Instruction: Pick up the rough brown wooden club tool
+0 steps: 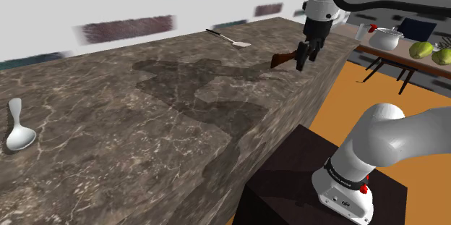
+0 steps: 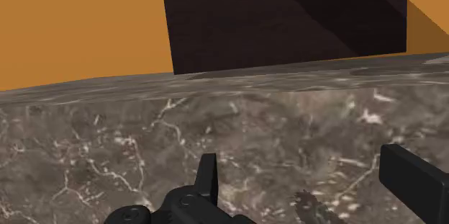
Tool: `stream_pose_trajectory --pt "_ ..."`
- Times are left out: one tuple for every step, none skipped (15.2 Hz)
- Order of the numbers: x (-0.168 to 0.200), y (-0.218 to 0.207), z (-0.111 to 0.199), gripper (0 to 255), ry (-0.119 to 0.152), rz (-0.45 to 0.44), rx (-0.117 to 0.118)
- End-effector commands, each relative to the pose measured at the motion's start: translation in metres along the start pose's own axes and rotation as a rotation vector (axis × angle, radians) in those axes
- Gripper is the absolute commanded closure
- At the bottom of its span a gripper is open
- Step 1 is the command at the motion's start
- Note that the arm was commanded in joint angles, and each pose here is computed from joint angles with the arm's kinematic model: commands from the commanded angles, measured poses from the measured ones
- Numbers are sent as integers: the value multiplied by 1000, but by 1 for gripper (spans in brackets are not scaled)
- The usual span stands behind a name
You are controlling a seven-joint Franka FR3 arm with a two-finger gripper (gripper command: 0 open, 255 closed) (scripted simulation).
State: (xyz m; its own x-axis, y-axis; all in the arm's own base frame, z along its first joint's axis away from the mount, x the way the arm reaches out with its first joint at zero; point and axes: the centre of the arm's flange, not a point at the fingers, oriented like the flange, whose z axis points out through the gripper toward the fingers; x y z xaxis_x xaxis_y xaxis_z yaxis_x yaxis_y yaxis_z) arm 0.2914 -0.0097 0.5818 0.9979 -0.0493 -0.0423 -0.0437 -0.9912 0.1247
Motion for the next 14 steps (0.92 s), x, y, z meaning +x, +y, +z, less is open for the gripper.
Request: stream_pose_trajectory --pt "0 0 0 0 0 0 0" --pt "6 15 -2 0 9 -165 24" --pt "14 29 -4 0 18 -330 48" --pt "25 41 -5 0 27 -495 72" --pt "37 51 -6 0 36 -660 96" --pt "50 59 -8 0 45 -825 120" --pt "65 65 -9 0 54 -989 144" --pt "81 69 -10 0 63 -1154 168" --pt "97 69 -11 0 72 -1319 192" --pt "113 68 -13 0 81 -1484 216" --pt "113 67 -7 0 81 -1484 216" --pt "113 66 -2 0 81 -1484 216" --pt "114 66 3 0 81 -1484 216" --pt "114 65 8 0 81 -1484 216"
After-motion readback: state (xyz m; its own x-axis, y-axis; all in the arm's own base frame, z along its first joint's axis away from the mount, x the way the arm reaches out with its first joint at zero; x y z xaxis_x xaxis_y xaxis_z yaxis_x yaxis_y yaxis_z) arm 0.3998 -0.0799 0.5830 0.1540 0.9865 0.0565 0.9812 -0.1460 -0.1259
